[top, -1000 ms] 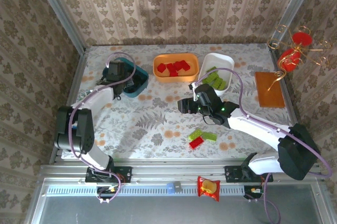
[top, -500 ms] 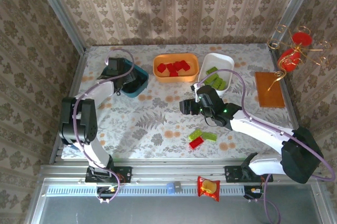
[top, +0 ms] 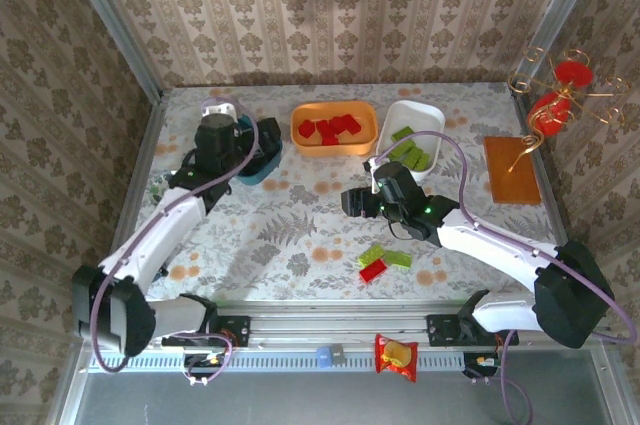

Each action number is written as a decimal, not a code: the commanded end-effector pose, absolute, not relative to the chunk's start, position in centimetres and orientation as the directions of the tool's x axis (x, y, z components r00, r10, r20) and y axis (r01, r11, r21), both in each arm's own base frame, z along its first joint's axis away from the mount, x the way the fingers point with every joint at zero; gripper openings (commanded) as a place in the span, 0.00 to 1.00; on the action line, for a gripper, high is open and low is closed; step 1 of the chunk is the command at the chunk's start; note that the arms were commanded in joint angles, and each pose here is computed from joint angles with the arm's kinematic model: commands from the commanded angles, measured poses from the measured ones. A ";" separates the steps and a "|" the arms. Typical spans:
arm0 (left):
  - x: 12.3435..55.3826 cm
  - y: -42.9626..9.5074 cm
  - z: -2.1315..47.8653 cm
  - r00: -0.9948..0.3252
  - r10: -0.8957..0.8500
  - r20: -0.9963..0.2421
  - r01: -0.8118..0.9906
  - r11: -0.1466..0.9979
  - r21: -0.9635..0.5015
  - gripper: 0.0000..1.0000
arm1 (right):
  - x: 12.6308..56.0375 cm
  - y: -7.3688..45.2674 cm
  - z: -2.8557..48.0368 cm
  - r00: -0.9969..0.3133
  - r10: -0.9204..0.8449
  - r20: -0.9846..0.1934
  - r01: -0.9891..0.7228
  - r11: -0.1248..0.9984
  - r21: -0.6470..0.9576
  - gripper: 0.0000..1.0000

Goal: Sort the legos into containers by color
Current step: Pick up the lego from the bottom-center of the table.

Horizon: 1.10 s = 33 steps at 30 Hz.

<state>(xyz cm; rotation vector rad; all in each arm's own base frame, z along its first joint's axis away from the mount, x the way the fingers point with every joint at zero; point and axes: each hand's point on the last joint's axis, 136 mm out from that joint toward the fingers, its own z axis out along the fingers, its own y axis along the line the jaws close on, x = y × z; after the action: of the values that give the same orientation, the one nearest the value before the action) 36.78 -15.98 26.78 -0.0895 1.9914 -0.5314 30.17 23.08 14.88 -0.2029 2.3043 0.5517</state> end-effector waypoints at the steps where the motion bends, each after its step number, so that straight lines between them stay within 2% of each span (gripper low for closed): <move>1: 34.4 -17.7 26.1 -0.494 -0.256 -0.831 0.221 0.887 -0.405 1.00 | 30.0 22.2 13.7 -0.728 0.036 -0.685 -0.259 0.910 0.323 0.76; 7: 30.7 -20.6 23.0 -0.563 -0.149 -0.813 0.310 0.874 -0.375 1.00 | 29.7 22.1 13.0 -0.740 0.037 -0.671 -0.248 0.913 0.325 0.76; 13: 27.6 -23.1 17.2 -0.654 -0.045 -0.755 0.354 0.864 -0.357 1.00 | 29.3 21.8 12.0 -0.758 0.036 -0.651 -0.234 0.917 0.323 0.76; 18: 25.8 -23.3 12.6 -0.719 -0.011 -0.695 0.341 0.865 -0.367 1.00 | 29.0 21.5 11.3 -0.770 0.035 -0.637 -0.222 0.921 0.319 0.76; 25: 24.5 -22.4 10.3 -0.730 -0.005 -0.683 0.335 0.868 -0.366 1.00 | 28.2 20.4 9.9 -0.797 0.033 -0.603 -0.181 0.940 0.291 0.76; 29: 23.7 -22.0 8.9 -0.757 0.024 -0.654 0.327 0.879 -0.347 0.99 | 26.9 18.3 7.1 -0.861 0.015 -0.509 -0.101 0.975 0.199 0.76; 33: 22.5 -21.6 7.5 -0.782 0.058 -0.621 0.328 0.885 -0.329 0.97 | 25.1 18.0 3.9 -0.919 -0.029 -0.392 -0.101 0.981 0.165 0.75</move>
<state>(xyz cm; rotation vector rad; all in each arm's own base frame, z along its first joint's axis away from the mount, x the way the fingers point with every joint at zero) 23.55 -21.84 8.27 0.2734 2.3951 -0.5613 26.93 19.51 6.42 -0.1145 2.5996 0.3511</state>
